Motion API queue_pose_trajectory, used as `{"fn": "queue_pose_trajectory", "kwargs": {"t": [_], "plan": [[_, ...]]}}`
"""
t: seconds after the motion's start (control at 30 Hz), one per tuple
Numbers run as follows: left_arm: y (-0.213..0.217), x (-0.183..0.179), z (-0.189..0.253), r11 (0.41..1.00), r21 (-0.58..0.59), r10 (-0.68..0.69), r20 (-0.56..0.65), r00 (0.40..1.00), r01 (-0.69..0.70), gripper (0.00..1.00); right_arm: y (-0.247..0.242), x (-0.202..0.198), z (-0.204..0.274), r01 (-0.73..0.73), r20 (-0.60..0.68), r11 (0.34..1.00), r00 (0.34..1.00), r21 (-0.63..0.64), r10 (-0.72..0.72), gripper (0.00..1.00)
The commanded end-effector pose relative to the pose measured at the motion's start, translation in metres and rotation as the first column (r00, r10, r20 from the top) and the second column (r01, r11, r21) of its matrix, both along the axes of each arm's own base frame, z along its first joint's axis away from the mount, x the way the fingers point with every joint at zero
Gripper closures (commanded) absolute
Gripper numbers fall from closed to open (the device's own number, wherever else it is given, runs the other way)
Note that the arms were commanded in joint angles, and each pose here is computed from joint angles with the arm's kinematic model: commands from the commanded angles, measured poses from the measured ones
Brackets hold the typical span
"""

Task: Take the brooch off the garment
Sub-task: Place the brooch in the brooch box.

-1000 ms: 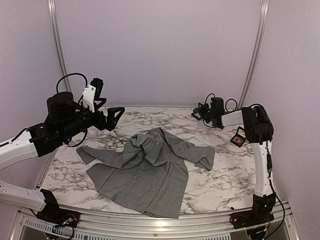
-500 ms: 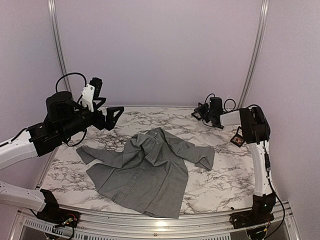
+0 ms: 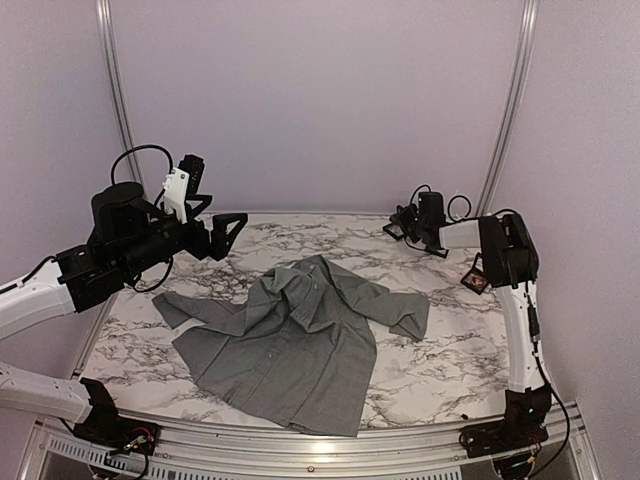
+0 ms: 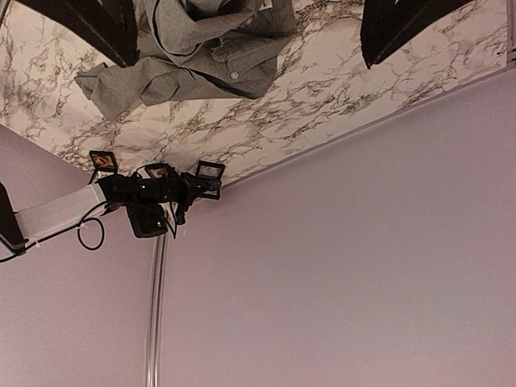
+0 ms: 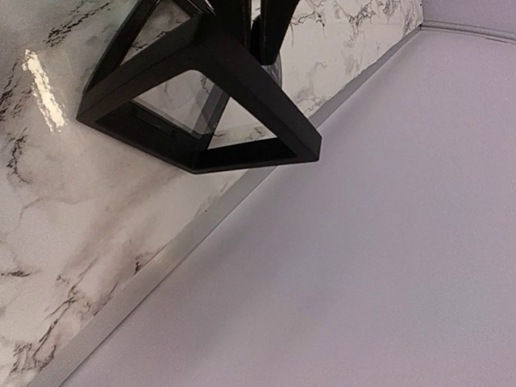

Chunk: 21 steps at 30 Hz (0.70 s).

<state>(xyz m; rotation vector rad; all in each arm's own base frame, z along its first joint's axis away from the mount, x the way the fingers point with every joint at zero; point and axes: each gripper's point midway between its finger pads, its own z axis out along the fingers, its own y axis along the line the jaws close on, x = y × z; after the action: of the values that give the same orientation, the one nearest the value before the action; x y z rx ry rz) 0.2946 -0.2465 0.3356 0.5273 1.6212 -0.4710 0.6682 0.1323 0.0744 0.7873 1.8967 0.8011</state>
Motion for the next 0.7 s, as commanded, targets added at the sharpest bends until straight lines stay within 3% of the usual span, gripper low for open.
{"fn": "queue_pose_trajectory", "kwargs": {"t": [0.0,0.47,0.67], "plan": [[0.004,-0.002,0.001,1.000,-0.010,-0.002,0.006,1.000,0.002,0.01,-0.009,0.002,-0.017,0.030,-0.040,1.000,0.999,-0.008,-0.031,1.00],[0.005,-0.002,0.000,1.000,-0.020,-0.002,-0.006,1.000,0.002,0.01,-0.011,0.004,-0.033,0.039,-0.066,0.999,0.997,-0.026,-0.041,1.00],[0.005,0.000,-0.002,0.999,-0.032,-0.002,-0.018,1.000,0.001,0.01,-0.010,0.004,-0.030,0.035,-0.066,0.999,0.997,-0.028,-0.037,0.89]]}}
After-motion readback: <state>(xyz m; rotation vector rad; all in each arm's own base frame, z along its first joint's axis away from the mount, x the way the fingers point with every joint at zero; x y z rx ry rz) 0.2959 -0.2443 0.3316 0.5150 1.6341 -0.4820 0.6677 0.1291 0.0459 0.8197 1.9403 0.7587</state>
